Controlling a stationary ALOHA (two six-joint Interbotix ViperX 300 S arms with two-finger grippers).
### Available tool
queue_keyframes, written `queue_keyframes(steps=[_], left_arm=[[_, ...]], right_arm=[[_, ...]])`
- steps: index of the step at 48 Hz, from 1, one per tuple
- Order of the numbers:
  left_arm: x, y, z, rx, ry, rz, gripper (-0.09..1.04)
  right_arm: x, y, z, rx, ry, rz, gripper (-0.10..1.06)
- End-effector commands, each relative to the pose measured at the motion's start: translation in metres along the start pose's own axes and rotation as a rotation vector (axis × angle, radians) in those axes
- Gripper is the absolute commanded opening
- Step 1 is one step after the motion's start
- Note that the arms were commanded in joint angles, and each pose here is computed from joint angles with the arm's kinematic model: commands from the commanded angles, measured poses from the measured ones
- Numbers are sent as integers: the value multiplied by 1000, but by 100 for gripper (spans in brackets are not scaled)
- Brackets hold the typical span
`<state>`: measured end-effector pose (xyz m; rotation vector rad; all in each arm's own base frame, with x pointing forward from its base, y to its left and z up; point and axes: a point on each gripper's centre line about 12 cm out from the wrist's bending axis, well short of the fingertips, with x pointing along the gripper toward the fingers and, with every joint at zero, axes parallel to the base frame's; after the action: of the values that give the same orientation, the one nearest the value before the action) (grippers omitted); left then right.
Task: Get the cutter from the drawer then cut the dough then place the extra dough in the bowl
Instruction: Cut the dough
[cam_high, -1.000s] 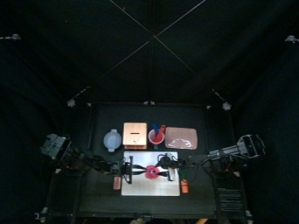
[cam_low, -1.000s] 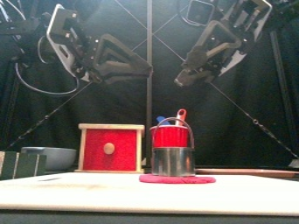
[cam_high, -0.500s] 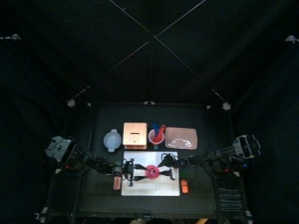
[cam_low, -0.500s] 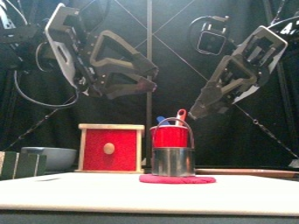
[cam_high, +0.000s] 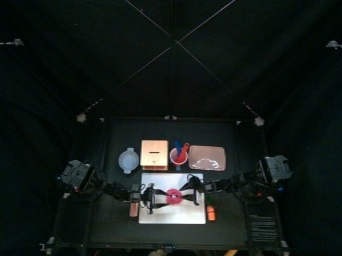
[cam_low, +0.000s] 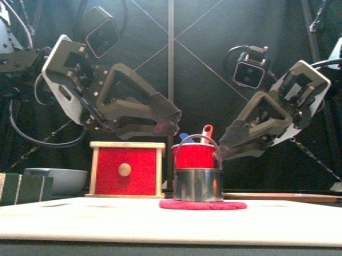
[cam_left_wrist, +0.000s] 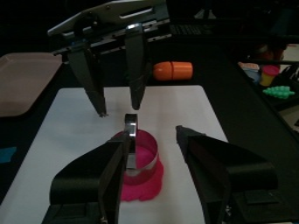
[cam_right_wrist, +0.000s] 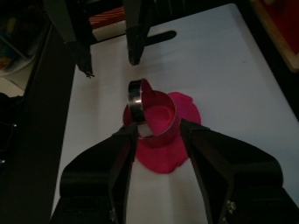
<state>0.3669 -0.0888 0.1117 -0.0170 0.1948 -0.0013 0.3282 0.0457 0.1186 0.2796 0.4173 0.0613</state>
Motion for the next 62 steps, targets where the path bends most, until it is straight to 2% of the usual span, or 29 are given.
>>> queue_keyframes(steps=[1,28,41,62], left_arm=[[2,9,7,-8,-23,26,83],[6,14,2,-13,50,28,83],[12,16,-1,-8,73,26,82],[24,17,-5,6,120,7,81]], right_arm=[[8,7,14,-14,-46,16,80],[-4,11,17,-20,-1,13,80],[1,21,16,-22,5,35,80],[17,22,12,-22,25,32,79]])
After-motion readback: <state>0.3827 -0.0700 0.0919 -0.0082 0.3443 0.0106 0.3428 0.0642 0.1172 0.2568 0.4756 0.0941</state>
